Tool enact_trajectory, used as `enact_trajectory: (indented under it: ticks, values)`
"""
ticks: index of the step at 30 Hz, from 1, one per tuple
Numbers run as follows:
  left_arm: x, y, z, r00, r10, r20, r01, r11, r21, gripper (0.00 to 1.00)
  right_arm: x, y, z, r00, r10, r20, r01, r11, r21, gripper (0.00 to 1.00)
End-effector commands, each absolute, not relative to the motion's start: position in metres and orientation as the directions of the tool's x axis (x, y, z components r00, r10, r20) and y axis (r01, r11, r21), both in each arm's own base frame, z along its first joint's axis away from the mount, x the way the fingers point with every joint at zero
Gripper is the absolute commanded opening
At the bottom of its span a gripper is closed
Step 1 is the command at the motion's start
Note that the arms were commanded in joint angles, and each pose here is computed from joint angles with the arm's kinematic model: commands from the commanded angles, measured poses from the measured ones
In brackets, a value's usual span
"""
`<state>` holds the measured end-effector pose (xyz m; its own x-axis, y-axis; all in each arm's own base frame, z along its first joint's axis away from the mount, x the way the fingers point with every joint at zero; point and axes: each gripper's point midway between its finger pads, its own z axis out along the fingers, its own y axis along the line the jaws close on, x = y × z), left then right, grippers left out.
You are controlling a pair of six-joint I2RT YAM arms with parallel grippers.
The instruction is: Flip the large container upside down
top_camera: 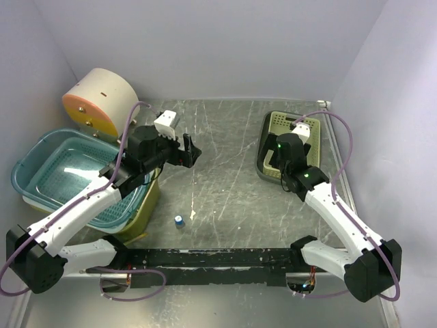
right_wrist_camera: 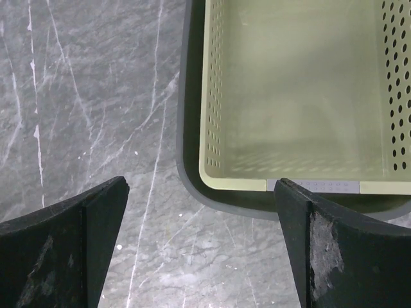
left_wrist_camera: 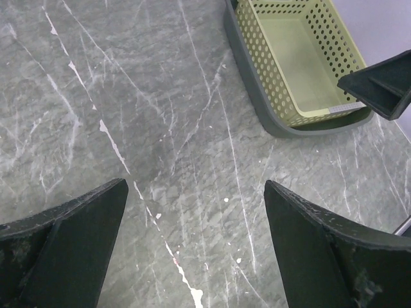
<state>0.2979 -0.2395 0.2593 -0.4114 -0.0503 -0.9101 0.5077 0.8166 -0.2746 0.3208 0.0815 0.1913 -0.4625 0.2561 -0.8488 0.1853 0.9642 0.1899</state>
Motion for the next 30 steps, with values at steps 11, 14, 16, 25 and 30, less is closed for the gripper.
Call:
enact_trajectory:
  ticks: [11, 14, 16, 25, 30]
  values:
    - [0.284, -0.257, 0.262, -0.383, -0.029, -0.924, 0.608, 0.745, -0.275, 0.99, 0.318, 0.079, 0.193, -0.45, 0.268, -0.852, 0.192, 0.961, 0.201, 0.99]
    - [0.271, -0.28, 0.247, -0.375, 0.058, -0.925, 0.635, 0.743, -0.211, 0.99, 0.326, 0.079, 0.192, -0.444, 0.277, -0.852, 0.213, 0.957, 0.2, 0.99]
    - [0.259, -0.301, 0.239, -0.37, 0.128, -0.92, 0.659, 0.734, -0.163, 0.99, 0.339, 0.084, 0.198, -0.434, 0.255, -0.864, 0.195, 0.963, 0.186, 0.99]
    - [0.251, -0.304, 0.238, -0.416, 0.097, -0.904, 0.624, 0.754, -0.206, 0.99, 0.43, 0.057, 0.152, -0.62, 0.354, -0.701, 0.36, 0.921, 0.147, 0.61]
    - [0.249, -0.289, 0.234, -0.434, 0.112, -0.894, 0.586, 0.788, -0.186, 0.99, 0.45, 0.052, 0.114, -0.7, 0.294, -0.65, 0.346, 0.937, 0.051, 0.61]
